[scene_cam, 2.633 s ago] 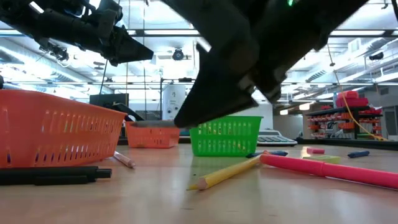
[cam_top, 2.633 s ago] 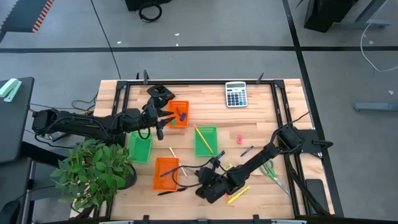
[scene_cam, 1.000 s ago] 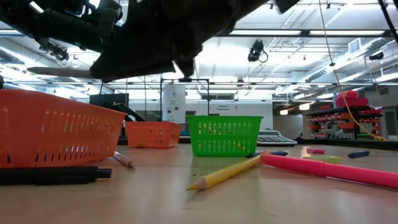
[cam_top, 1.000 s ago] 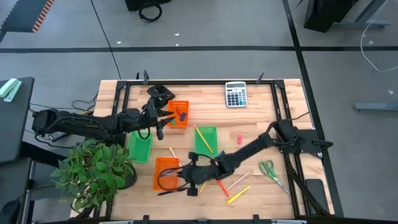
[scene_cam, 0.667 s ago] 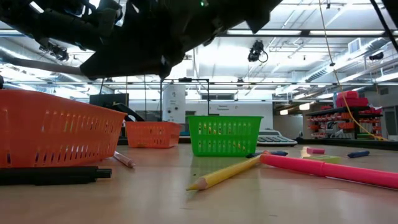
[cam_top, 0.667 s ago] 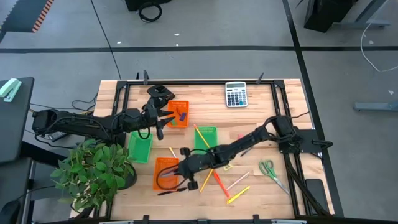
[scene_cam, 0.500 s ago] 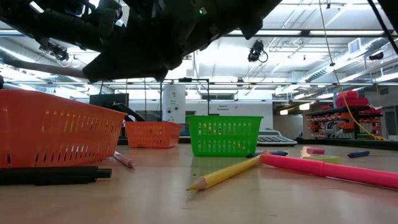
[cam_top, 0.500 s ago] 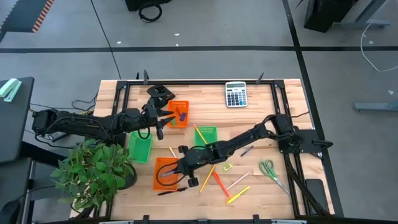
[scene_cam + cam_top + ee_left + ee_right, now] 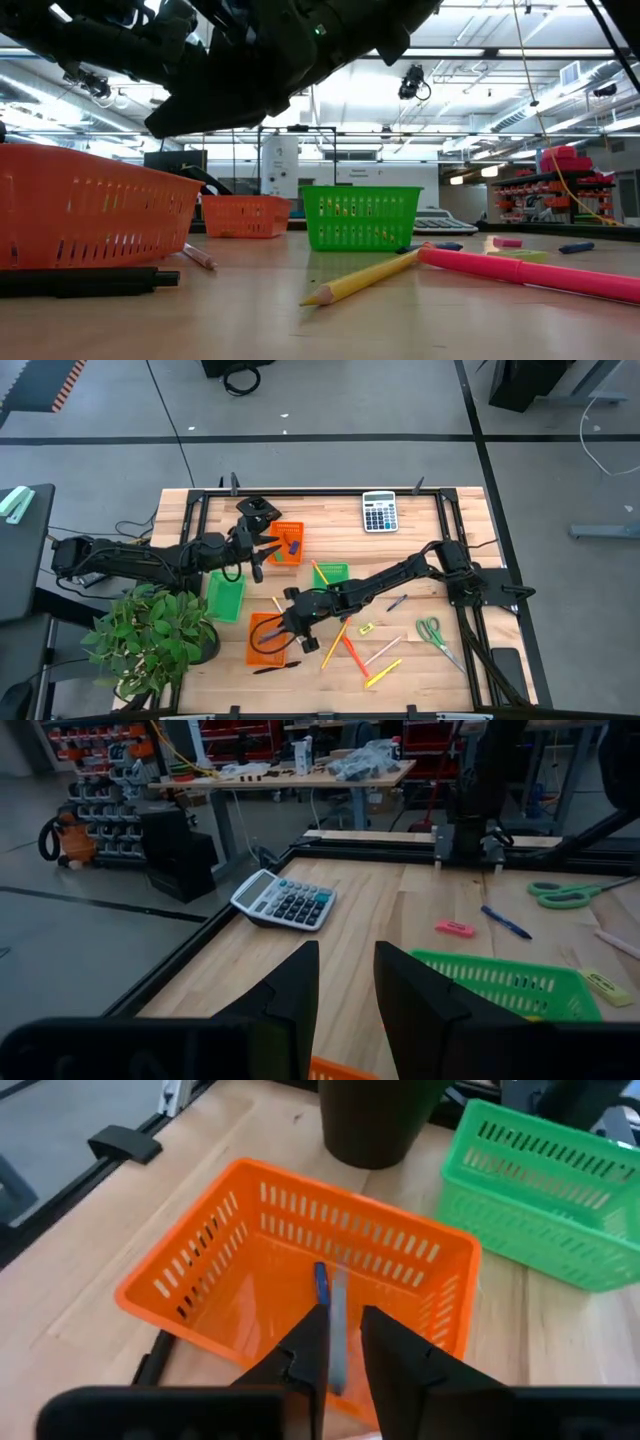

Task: Sort crayons/erasers/pens/pencils in bins
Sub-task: Put the blue crayon into the bottom orange basket

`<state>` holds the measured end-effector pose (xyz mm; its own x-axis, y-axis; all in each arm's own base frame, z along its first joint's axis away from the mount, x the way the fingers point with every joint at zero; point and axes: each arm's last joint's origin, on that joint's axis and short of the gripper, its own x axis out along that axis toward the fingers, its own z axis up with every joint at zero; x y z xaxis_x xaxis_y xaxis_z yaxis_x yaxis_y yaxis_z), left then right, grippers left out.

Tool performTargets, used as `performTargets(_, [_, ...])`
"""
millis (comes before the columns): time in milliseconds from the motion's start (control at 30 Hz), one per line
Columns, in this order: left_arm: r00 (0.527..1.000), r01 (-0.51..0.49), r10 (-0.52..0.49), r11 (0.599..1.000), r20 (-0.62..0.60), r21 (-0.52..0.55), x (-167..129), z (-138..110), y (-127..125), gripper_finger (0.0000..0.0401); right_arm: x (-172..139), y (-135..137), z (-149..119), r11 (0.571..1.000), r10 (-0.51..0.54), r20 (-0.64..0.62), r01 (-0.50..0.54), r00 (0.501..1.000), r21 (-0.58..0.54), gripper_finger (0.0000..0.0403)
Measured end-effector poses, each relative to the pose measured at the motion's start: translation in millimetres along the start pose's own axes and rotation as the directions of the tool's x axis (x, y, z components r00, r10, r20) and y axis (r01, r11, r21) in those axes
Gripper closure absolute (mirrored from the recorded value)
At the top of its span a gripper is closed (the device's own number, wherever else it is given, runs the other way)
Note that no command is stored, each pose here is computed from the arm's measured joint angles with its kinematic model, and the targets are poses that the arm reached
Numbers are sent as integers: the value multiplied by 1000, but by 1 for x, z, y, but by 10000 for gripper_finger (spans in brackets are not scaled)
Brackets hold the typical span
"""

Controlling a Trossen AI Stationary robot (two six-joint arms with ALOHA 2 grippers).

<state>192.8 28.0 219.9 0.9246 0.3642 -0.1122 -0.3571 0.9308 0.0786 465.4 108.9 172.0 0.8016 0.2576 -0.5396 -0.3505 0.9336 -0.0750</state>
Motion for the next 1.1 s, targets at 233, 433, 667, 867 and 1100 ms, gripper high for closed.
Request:
performTargets(233, [1000,-1,1,1000,0,-8,0,0,0,294,0,-1,0,1000,-13,-2,13,1000,7,304])
performTargets(433, [1000,0,0,1000,-1,-9,0,0,0,294,-2,0,-3,993,-23,-56,29,998,113,302])
performTargets(667, [1000,0,0,1000,-6,-8,0,-1,0,294,-43,11,18,978,-77,-156,105,985,178,302])
performTargets(867, [1000,5,-5,1000,-11,-6,0,-1,-1,294,-108,38,38,929,-287,-204,324,936,180,302])
performTargets(1100, [1000,5,-5,1000,-7,-7,0,-1,-1,294,-152,59,-2,806,-426,-255,492,868,329,302])
